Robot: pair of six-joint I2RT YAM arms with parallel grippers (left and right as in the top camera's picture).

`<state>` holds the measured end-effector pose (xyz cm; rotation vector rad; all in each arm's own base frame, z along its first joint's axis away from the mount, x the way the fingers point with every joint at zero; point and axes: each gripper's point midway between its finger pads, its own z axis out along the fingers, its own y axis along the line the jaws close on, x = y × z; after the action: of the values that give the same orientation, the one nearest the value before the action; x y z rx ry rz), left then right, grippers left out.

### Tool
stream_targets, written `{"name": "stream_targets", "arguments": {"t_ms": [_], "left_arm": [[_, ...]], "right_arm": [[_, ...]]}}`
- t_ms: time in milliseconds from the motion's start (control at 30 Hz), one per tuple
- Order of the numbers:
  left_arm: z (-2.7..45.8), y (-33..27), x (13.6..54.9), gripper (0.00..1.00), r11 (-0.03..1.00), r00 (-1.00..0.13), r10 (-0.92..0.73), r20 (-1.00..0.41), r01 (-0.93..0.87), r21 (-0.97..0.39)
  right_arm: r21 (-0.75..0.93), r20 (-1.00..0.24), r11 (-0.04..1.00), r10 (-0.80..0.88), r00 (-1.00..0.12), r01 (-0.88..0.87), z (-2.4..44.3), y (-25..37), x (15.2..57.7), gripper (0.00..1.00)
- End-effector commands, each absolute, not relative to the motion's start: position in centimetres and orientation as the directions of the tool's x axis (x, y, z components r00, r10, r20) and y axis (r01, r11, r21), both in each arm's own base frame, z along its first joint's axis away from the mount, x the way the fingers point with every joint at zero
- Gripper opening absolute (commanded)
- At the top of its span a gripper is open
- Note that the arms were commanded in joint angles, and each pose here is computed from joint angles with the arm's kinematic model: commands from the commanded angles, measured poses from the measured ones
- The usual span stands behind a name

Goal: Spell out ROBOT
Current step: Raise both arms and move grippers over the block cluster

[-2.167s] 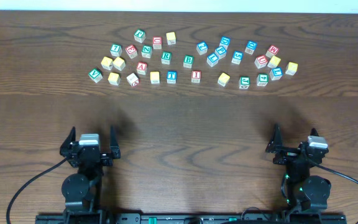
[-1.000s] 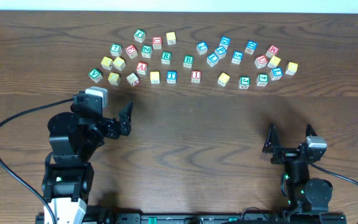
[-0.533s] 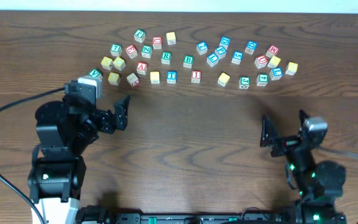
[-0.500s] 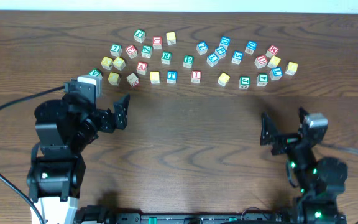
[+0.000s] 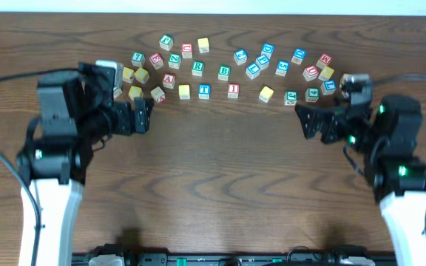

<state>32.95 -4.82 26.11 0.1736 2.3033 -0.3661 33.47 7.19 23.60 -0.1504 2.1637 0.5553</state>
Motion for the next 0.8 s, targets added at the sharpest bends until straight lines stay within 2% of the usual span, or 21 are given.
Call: {"name": "stream_targets", "arguments": {"t_ms": [0,267,767], "left_arm": [[26.9,-5.0,34.2,0.97,0.943,-0.703,0.054,-0.709,0.270,-0.196],[25.3,-5.0,35.3,0.97,0.942,-0.766,0.055,-0.641,0.253,-0.222],[24.9,-5.0,34.8,0.97,0.942,-0.781,0.050,-0.622,0.244,-0.232]], "right_arm": [[0.344,-0.759,0.878,0.052,-0.649,-0.332,24.5,7.8,35.3,0.99],[0.356,-0.660,0.844,-0.076,-0.747,-0.401,22.7,11.4,37.1,0.99],[0.367,-0.638,0.840,-0.085,-0.765,-0.400,21.6,11.9,37.4,0.99]]}}
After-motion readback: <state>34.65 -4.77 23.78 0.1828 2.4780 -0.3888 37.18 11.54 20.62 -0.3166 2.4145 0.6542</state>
